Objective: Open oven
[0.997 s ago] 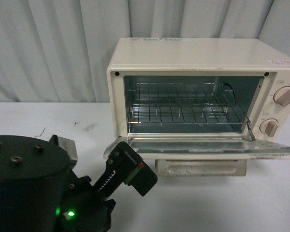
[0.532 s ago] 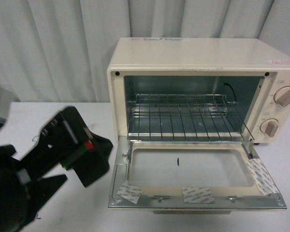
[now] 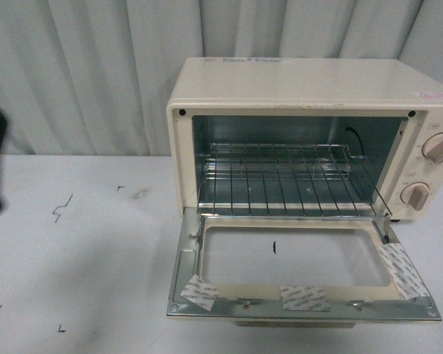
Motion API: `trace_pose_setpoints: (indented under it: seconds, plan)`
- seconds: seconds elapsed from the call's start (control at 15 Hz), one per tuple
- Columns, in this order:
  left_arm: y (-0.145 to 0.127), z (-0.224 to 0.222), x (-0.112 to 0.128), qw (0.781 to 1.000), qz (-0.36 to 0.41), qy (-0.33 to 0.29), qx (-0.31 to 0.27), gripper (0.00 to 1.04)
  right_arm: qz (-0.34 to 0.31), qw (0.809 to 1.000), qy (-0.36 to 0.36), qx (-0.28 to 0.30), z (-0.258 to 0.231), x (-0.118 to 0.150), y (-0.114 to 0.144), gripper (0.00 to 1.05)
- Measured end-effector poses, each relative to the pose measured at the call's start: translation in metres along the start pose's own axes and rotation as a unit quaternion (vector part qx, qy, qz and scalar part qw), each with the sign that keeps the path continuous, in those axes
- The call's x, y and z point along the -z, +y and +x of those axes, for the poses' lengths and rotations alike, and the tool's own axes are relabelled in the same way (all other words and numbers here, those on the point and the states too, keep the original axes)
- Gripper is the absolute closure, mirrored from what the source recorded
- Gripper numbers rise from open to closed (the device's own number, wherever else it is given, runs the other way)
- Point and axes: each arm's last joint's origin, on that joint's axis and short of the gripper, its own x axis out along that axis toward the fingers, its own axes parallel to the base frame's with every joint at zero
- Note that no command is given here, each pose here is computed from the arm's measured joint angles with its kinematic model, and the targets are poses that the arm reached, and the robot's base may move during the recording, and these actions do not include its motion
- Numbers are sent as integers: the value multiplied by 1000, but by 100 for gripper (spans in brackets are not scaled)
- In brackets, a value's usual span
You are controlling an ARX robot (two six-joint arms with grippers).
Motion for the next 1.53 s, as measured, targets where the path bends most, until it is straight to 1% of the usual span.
trace_pose_setpoints:
  seconds: [0.07,0.13,0.2,0.27,0.33,0.4,0.6,0.73,0.8,0.93,1.06,1.53]
  plan:
    - [10,-7,-5,999,42,-12,3,58,0,1000,0,-1,0,0,0,6]
    - [22,-14,-4,997,69,-17,8,74,0,1000,0,-1,0,0,0,6]
    - [30,-18,1,997,79,-15,7,85,0,1000,0,0,0,0,0,6]
    - [39,-24,8,996,93,7,4,98,0,1000,0,0,0,0,0,6]
    - [45,-29,5,996,94,1,6,103,0,1000,0,0,0,0,0,6]
    - [49,-34,-1,996,90,-14,6,103,0,1000,0,0,0,0,0,6]
    - [58,-43,-1,996,91,-6,8,103,0,1000,0,0,0,0,0,6]
    - [62,-49,-6,996,90,-17,7,103,0,1000,0,0,0,0,0,6]
    - [65,-51,-7,996,90,-17,15,103,0,1000,0,0,0,0,0,6]
    - [74,-56,-10,996,89,-20,-2,103,0,1000,0,0,0,0,0,6]
    - [73,-59,-10,996,90,-20,9,103,0,1000,0,-1,0,0,0,6]
    - [73,-69,-10,996,90,-21,10,103,0,1000,0,0,0,0,0,6]
